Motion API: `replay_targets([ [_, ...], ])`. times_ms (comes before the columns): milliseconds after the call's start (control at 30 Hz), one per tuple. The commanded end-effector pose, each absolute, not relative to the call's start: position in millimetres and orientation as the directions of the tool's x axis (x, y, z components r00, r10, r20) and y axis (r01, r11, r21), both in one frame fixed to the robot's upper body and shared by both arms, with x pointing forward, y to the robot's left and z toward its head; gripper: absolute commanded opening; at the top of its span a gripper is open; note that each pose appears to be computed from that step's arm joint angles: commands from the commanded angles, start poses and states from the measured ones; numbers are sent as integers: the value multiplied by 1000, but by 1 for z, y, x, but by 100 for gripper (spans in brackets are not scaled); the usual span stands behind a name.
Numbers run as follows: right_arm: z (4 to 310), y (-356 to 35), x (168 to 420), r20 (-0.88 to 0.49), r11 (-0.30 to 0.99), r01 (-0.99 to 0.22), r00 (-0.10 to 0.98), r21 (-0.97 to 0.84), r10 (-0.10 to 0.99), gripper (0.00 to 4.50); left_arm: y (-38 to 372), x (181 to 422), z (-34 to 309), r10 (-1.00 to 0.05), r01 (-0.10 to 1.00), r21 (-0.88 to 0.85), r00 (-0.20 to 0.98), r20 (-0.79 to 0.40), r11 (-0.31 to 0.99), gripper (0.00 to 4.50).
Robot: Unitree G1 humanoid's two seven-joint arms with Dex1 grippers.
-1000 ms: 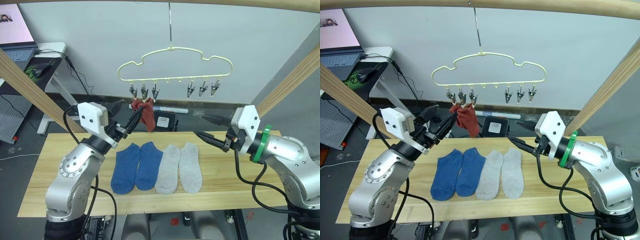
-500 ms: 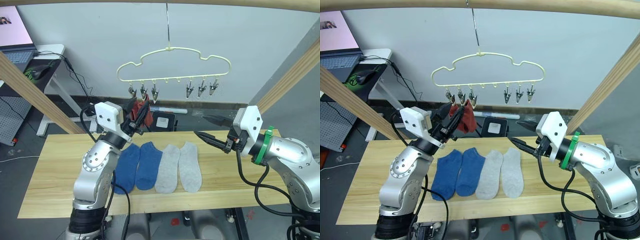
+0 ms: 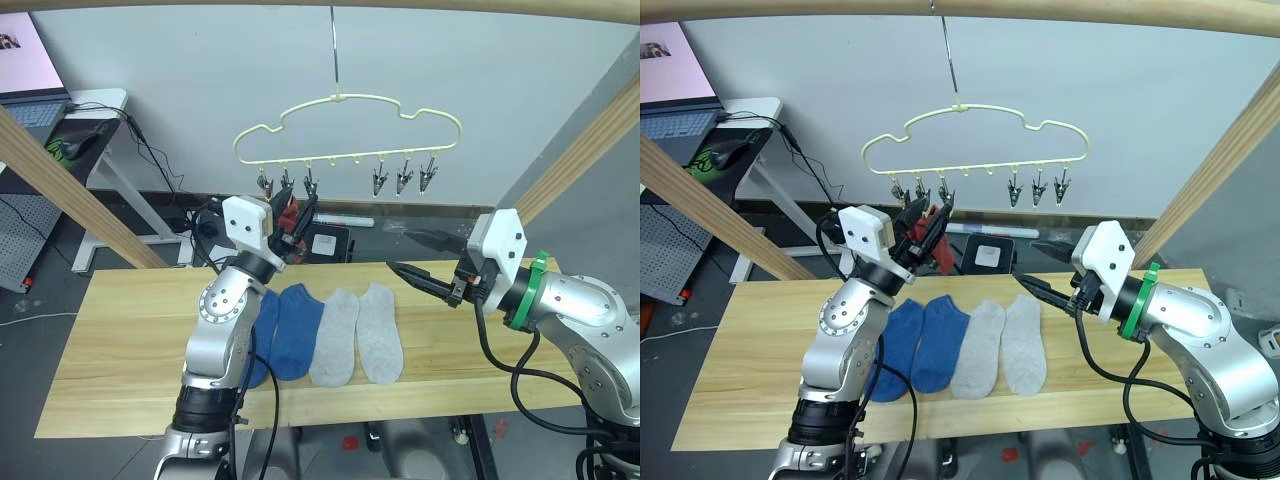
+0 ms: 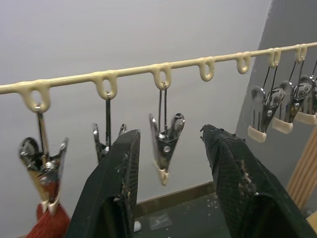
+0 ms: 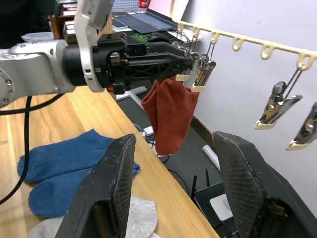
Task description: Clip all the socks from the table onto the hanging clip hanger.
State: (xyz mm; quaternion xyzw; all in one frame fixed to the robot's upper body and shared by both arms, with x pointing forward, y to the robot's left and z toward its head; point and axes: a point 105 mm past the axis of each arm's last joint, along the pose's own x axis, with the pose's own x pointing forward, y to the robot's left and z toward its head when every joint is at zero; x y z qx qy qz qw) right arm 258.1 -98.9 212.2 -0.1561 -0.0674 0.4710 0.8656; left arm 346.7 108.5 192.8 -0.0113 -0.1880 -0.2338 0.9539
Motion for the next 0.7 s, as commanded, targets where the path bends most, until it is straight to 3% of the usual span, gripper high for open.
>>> replay_targets([
  [33,225,-97,251,20,504,-780,536,-370,844,259,105,346,203,-446,453,86,798,406,887,215],
  [700,222,-93,250,20,497,-786,528,-369,849,259,107,362,209,-396,409,64,815,423,910,215],
])
